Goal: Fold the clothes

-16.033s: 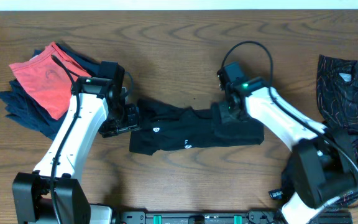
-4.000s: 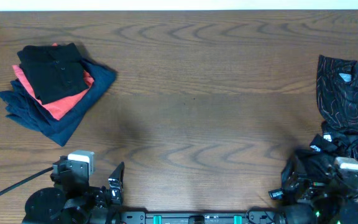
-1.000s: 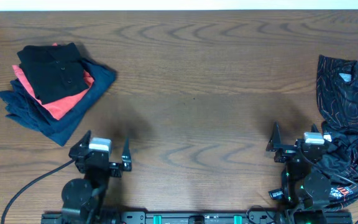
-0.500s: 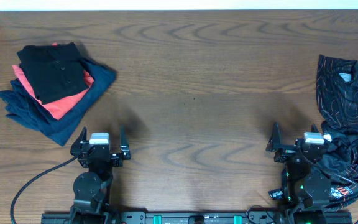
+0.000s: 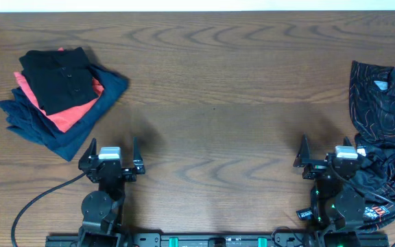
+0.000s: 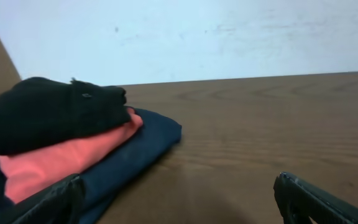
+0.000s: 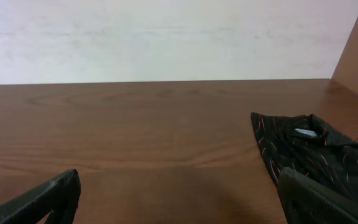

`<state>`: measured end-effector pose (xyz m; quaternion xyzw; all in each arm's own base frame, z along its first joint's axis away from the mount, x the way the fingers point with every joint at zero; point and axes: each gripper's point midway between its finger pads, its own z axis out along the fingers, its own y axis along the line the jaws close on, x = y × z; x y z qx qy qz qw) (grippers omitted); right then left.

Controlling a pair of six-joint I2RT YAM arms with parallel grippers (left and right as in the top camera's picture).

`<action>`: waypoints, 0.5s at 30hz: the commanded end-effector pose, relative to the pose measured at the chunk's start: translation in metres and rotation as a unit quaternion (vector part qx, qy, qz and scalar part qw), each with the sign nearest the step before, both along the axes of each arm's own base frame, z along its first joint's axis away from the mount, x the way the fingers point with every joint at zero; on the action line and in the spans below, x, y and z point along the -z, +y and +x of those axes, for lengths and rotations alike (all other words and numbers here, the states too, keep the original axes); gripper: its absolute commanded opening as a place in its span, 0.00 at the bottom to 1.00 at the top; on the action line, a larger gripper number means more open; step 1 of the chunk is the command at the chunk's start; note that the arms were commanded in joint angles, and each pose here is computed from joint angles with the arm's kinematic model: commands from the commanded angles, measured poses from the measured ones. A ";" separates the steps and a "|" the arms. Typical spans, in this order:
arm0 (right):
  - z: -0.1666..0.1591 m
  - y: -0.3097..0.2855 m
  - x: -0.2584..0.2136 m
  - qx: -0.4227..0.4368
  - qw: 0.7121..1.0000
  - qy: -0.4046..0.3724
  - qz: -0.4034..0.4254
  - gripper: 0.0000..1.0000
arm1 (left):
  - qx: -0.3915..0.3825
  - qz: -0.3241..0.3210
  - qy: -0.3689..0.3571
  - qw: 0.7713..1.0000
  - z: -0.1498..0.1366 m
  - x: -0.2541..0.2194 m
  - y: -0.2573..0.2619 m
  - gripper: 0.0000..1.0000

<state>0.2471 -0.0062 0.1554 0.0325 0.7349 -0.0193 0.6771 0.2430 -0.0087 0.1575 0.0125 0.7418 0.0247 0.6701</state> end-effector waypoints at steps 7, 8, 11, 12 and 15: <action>0.000 -0.003 0.001 0.005 1.000 0.003 -0.010 0.99 | 0.034 -0.005 0.023 0.999 0.000 0.019 -0.012 0.98; 0.000 -0.003 0.001 0.005 1.000 0.003 -0.010 0.99 | 0.033 -0.006 0.024 0.999 0.000 0.019 -0.011 0.98; 0.000 -0.003 0.001 0.005 1.000 0.003 -0.010 0.99 | 0.030 -0.010 0.026 0.999 0.000 0.020 -0.006 0.98; 0.000 -0.003 0.001 0.005 1.000 0.003 -0.010 0.99 | 0.028 -0.011 0.025 0.999 0.001 0.020 -0.003 0.98; 0.000 -0.003 0.001 0.005 1.000 0.003 -0.010 0.99 | 0.008 -0.012 0.025 1.000 0.001 0.020 0.006 0.98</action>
